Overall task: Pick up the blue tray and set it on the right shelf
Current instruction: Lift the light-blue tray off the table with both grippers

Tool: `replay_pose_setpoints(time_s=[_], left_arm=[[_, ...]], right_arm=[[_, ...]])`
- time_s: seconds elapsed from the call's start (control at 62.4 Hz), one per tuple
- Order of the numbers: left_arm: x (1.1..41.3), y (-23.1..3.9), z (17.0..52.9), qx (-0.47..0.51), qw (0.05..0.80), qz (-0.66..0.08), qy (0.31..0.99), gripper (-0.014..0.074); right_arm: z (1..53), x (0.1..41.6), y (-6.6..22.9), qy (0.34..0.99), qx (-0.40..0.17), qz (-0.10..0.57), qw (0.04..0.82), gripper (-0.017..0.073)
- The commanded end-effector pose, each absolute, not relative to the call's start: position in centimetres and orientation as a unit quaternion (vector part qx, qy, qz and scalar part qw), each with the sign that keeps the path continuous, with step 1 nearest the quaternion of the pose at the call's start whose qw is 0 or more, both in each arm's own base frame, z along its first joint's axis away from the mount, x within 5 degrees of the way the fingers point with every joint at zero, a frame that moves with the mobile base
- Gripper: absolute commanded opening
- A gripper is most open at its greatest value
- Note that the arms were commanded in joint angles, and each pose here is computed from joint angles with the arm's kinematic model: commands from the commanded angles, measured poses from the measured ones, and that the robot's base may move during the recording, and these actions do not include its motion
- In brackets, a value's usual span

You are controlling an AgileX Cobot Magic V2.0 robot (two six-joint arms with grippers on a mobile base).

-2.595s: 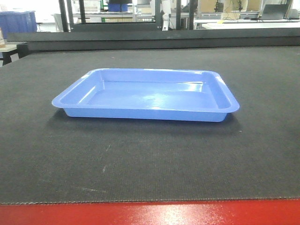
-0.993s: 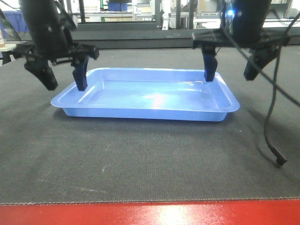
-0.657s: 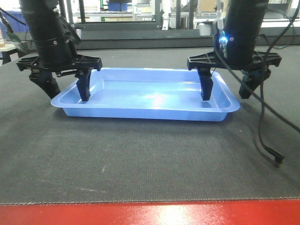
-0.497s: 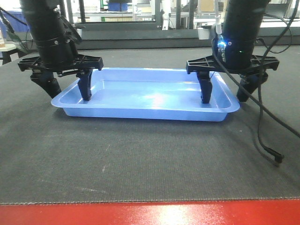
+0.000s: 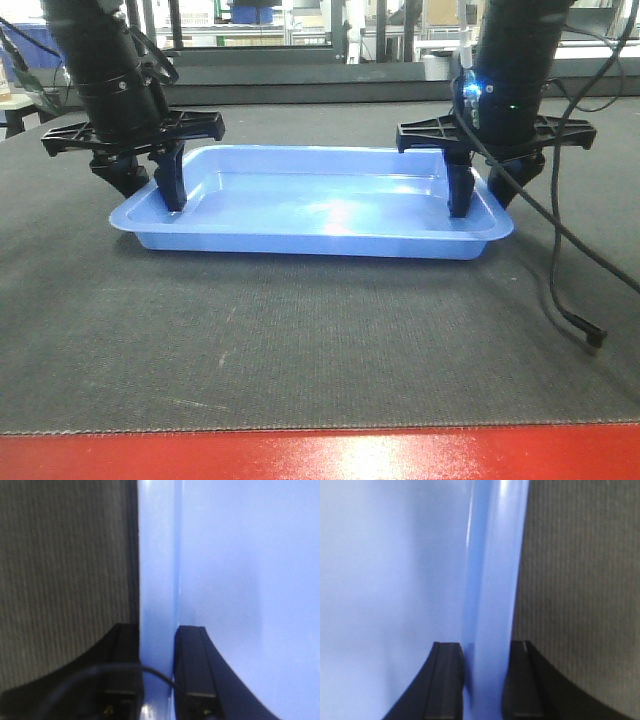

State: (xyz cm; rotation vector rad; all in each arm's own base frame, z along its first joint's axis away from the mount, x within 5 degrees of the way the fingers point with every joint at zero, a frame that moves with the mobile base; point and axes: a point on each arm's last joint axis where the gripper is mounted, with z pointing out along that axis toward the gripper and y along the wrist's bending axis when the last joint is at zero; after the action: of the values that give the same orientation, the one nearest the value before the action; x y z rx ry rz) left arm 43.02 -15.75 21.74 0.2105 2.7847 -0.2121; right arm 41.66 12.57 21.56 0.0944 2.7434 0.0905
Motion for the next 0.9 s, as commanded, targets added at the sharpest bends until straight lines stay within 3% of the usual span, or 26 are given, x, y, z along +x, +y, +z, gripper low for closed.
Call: replay_pose_setpoints(time_s=[0.0, 0.208, 0.32, 0.641, 0.881], left_arm=[[41.9, -14.9, 27.8, 0.085, 0.235, -0.068, 0.966, -0.0045], [38.5, -13.6, 33.0, 0.088, 0.249, -0.063, 0.963, -0.0045], [36.0, -12.7, 34.2, 0.088, 0.251, -0.063, 0.962, -0.0045], [28.5, -10.5, 33.0, 0.083, 0.224, -0.08, 0.968, -0.0045], [23.3, -10.4, 33.0, 0.115, 0.201, -0.081, 0.97, -0.0044]], right_arm=[[27.3, 40.8, 11.9, 0.963, 0.023, 0.037, 0.265, 0.0056], [31.6, 37.8, 11.9, 0.958, 0.011, 0.036, 0.284, 0.0056], [33.1, 35.6, 12.3, 0.953, -0.009, 0.035, 0.301, 0.0056], [34.0, 28.5, 13.0, 0.948, -0.059, 0.055, 0.307, 0.0056], [34.3, 24.2, 13.2, 0.952, -0.092, 0.057, 0.285, 0.0056]])
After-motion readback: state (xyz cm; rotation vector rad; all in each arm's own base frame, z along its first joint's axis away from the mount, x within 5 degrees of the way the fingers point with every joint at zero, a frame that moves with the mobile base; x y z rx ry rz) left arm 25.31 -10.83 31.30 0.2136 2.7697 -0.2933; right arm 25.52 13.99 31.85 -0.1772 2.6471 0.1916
